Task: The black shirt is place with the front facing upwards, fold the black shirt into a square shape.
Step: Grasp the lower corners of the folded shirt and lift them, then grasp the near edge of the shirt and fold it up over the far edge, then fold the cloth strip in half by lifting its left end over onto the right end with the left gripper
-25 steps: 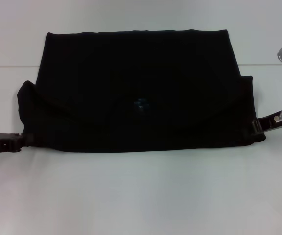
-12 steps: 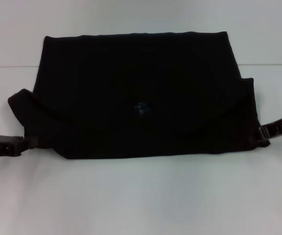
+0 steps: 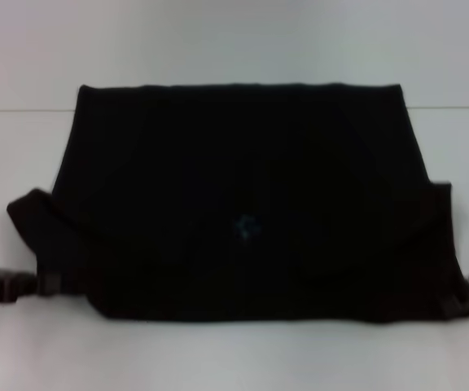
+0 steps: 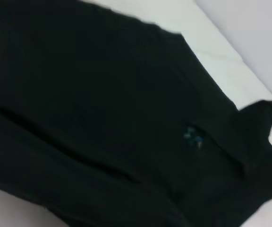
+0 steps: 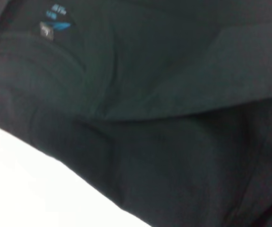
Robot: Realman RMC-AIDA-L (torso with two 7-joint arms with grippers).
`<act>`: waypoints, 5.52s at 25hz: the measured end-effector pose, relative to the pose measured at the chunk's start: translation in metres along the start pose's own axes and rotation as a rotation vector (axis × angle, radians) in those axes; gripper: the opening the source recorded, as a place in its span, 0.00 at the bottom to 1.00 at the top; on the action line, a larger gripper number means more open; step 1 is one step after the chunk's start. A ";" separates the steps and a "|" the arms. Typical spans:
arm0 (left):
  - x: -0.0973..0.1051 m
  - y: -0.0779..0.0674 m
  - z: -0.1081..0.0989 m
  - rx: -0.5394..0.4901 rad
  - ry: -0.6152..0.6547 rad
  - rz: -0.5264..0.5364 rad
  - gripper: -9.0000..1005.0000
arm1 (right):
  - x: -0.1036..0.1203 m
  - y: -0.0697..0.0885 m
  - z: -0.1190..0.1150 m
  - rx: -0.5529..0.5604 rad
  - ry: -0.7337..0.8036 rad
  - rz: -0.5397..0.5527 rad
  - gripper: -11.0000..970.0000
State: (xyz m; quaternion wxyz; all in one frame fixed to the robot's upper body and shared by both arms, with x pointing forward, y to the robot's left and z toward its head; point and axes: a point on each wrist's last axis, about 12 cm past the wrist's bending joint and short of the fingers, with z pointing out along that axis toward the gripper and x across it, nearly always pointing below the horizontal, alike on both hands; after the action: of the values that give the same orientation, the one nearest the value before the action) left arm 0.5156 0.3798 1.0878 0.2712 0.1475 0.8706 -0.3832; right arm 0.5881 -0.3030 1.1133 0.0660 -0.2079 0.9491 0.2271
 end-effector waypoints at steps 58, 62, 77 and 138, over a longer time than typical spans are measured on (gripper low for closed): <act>-0.080 0.021 0.049 -0.236 -0.680 -0.261 0.01 | -0.030 -0.016 0.048 -0.146 -1.084 0.456 0.04; -0.086 0.019 0.059 -0.268 -0.699 -0.251 0.01 | -0.034 -0.015 0.047 -0.136 -1.126 0.443 0.04; -0.096 0.014 0.101 -0.429 -0.740 -0.215 0.04 | -0.059 -0.007 0.064 0.093 -1.160 0.382 0.10; 0.020 0.041 -0.006 -0.194 -0.372 -0.850 0.66 | 0.022 0.035 0.085 -0.117 -0.771 -0.615 0.84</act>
State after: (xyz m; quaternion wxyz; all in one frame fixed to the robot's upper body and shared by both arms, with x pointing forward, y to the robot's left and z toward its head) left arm 0.5159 0.4120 1.0551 0.2540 -0.3191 0.8222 -0.3971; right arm 0.5556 -0.2439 1.0466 0.4646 -0.3826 0.7358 0.3103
